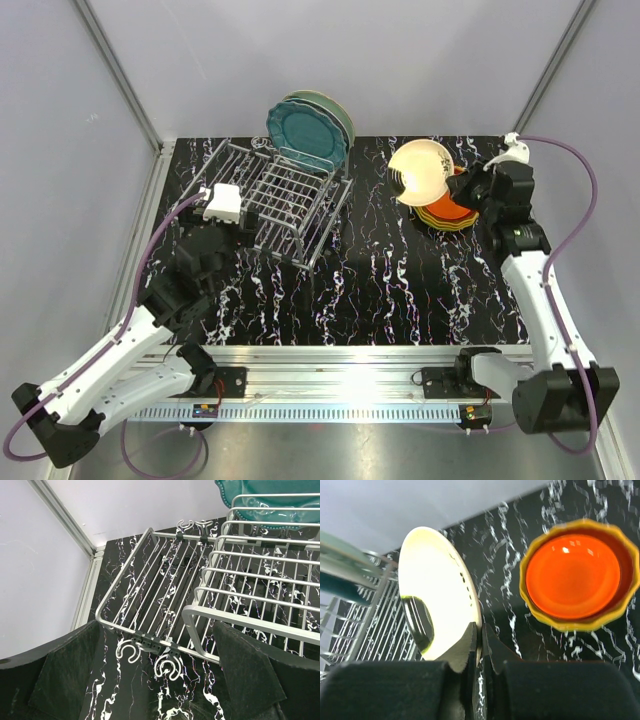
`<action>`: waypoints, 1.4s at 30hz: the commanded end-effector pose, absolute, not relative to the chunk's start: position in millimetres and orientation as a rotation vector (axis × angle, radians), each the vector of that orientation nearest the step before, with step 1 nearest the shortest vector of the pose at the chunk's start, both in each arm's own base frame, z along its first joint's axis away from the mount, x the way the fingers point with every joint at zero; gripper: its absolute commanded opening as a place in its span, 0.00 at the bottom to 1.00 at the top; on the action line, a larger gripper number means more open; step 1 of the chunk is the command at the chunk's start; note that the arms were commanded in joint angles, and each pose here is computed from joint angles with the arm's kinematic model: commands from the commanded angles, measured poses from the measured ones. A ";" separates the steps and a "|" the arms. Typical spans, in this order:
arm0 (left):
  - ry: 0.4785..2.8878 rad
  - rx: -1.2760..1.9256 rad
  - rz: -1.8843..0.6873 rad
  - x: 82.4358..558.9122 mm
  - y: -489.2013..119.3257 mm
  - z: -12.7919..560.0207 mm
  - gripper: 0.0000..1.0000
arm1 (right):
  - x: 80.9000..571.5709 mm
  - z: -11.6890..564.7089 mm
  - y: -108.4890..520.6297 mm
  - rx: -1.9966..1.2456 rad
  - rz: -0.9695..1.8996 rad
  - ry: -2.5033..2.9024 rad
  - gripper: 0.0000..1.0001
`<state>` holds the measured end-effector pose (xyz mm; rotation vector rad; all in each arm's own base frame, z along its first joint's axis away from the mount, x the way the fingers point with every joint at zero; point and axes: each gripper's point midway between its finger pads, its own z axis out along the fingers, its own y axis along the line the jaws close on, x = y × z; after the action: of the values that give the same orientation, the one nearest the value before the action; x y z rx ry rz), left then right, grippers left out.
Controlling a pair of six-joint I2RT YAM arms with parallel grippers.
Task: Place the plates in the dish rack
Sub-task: Grab a plate with the right arm, then insert the plate into the dish rack
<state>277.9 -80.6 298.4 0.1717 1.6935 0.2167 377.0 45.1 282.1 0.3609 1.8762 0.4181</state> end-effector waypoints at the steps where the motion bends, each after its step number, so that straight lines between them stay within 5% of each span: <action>1: 1.657 0.116 0.208 279.2 -76.6 308.6 0.99 | 368.7 338.0 54.3 0.227 0.400 1.682 0.00; 17: 1.655 0.109 0.238 278.7 -71.6 308.4 0.99 | 331.2 408.4 140.6 -0.222 0.402 1.387 0.00; 42: 1.644 0.111 0.225 277.4 -72.0 312.0 0.99 | 393.6 426.1 217.1 -0.300 0.006 1.292 0.00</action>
<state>277.3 -75.7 300.2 0.1599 1.6888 0.2421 392.2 225.7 372.1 -0.4048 1.4286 0.0521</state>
